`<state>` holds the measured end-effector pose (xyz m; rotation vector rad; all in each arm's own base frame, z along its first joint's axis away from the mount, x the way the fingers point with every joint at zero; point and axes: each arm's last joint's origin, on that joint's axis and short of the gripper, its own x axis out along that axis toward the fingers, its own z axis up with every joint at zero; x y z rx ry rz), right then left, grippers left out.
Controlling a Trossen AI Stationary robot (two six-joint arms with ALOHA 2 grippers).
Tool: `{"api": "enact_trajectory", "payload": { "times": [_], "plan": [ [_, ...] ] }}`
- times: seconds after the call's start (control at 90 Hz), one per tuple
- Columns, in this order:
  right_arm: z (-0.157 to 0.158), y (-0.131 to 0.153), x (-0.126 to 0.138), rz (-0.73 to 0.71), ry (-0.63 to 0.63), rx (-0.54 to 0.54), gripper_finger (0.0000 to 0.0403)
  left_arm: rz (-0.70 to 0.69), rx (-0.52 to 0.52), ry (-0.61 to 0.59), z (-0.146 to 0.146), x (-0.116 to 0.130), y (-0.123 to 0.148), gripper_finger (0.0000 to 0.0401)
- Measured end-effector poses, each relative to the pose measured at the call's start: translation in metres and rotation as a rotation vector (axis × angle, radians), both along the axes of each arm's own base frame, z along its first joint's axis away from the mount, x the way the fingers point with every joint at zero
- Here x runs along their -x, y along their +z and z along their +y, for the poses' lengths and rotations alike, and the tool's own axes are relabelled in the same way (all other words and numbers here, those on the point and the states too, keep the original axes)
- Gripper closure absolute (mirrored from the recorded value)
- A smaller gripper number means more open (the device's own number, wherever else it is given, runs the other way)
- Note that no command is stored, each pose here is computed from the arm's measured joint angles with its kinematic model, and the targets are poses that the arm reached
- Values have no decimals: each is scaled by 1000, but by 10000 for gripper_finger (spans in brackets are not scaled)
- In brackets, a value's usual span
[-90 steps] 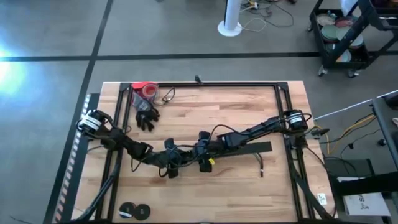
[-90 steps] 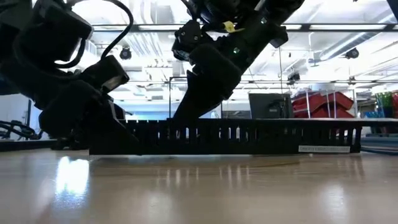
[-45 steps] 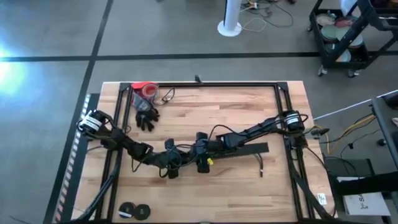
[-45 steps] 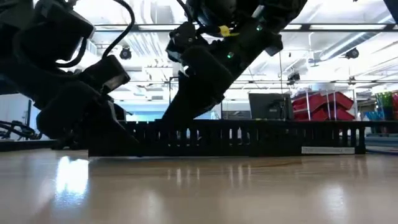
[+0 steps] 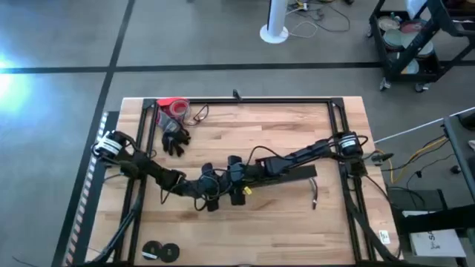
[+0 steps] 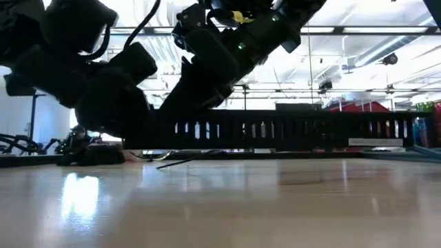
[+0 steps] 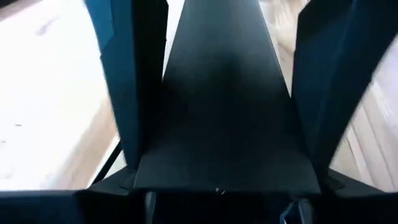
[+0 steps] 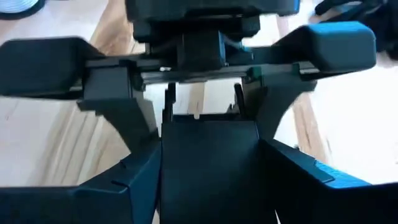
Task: Ziptie cables
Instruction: Close the black cable duct
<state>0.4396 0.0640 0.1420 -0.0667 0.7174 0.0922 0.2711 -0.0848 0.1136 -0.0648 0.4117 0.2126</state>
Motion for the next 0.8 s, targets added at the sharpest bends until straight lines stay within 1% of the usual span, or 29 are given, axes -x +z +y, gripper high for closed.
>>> {"api": "enact_trajectory", "payload": {
  "times": [0.211,0.3,0.456,0.622,0.689,0.8],
  "plan": [
    [0,1,0,-4,-10,4,186,-16,-22,-16,0,-2,3,169],
    [0,1,0,-10,-27,12,185,-8,-6,-30,1,1,1,162],
    [-3,-3,2,-13,-56,2,185,-20,44,-9,2,14,1,137],
    [-4,-13,8,39,-62,-2,187,42,45,-29,-1,31,-11,125],
    [-5,-17,9,43,-68,-7,184,64,52,-22,0,35,-17,126],
    [-6,-30,7,47,-69,-15,182,98,25,-12,1,38,-25,135]
  ]
}}
